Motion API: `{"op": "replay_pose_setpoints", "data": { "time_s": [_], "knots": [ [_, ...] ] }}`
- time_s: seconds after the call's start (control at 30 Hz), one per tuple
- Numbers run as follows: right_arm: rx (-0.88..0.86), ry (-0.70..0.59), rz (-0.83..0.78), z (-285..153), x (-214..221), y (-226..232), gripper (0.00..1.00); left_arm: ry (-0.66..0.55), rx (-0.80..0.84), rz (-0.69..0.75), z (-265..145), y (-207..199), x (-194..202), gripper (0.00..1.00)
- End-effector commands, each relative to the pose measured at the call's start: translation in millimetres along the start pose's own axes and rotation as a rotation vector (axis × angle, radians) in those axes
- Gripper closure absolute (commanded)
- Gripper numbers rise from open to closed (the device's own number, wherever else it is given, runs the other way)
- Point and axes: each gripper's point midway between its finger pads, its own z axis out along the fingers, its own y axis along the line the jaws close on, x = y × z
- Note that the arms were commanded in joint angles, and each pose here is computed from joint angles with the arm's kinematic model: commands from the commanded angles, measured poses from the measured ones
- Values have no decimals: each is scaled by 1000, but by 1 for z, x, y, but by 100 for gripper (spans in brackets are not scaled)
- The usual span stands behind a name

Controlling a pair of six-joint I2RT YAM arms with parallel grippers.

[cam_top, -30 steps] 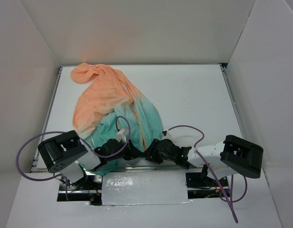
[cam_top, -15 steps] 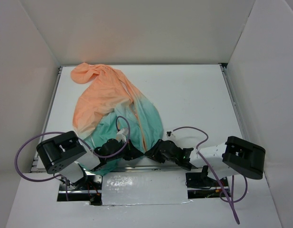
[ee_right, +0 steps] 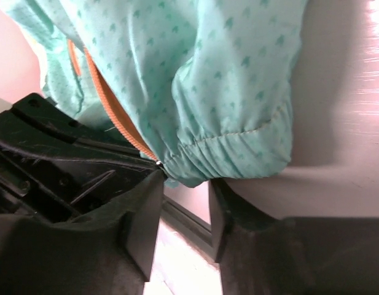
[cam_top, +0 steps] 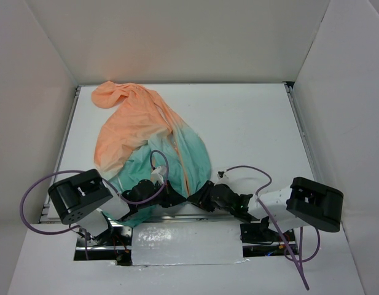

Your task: Zip up the jacket

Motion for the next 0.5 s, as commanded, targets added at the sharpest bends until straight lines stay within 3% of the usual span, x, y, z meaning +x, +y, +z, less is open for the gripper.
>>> {"op": "replay_pose_setpoints", "data": {
  "time_s": [0.0, 0.13, 0.47],
  "knots": [
    [-29, -12, -3, -1, -1, 1, 56, -23, 77, 11, 3, -19, -7, 100],
    [-69, 1, 16, -4, 1, 6, 49, -21, 81, 10, 4, -19, -7, 100],
    [-139, -9, 42, -5, -1, 18, 52, -21, 95, 8, 4, -22, -6, 100]
  ]
}}
